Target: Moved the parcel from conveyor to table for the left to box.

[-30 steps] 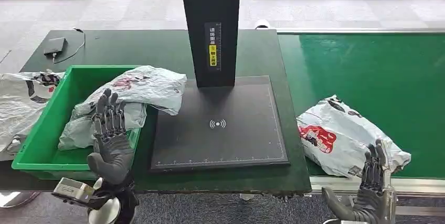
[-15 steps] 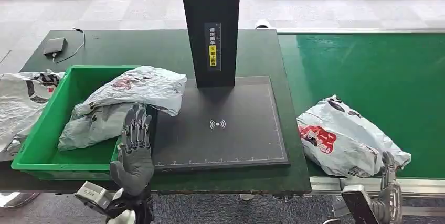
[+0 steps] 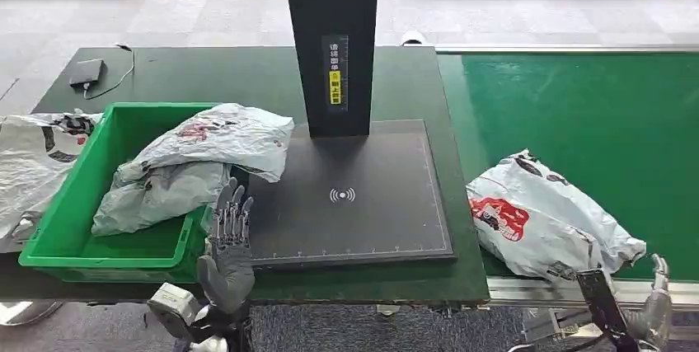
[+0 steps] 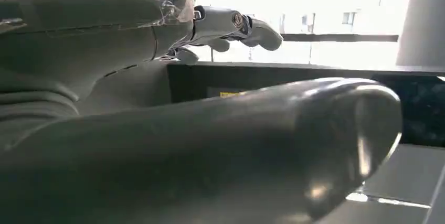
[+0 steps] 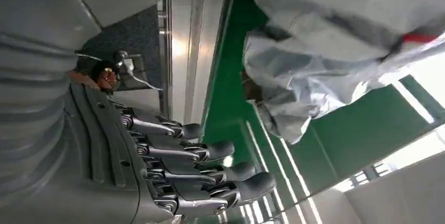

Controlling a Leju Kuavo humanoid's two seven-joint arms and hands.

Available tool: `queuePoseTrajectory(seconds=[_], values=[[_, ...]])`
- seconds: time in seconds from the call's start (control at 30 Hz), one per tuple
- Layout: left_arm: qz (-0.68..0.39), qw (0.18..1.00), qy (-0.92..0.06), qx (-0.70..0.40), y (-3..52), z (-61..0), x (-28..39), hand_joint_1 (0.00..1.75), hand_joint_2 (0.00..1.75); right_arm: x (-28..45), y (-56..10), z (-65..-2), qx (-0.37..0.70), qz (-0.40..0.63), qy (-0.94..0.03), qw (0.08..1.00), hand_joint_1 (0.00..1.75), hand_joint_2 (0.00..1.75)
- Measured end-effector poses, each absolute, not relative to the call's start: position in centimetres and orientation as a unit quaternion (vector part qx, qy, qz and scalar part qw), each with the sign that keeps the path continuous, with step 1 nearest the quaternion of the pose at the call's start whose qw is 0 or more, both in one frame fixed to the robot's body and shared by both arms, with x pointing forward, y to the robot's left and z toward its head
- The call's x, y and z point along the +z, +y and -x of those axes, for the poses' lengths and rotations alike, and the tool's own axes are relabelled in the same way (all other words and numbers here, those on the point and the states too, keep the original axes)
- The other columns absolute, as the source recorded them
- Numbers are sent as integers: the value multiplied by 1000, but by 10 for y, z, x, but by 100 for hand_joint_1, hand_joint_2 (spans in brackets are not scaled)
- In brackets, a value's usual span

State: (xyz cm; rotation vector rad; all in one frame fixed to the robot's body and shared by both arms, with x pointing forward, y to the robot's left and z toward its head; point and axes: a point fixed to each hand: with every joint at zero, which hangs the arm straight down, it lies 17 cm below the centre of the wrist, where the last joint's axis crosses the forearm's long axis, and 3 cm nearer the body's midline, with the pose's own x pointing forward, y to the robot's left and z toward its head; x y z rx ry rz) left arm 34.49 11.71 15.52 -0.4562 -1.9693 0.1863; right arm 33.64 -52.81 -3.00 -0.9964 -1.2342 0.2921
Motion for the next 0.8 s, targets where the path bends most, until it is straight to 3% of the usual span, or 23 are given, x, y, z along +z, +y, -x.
queuePoseTrajectory(seconds=[0.33,0.8], values=[[149,540,-825,75,122,-349,146,0,0,-38,-548,-388,117,448,-507,727,0,175],[136,542,-827,64,119,-345,145,0,0,-26,-443,-467,180,392,-544,720,0,175]])
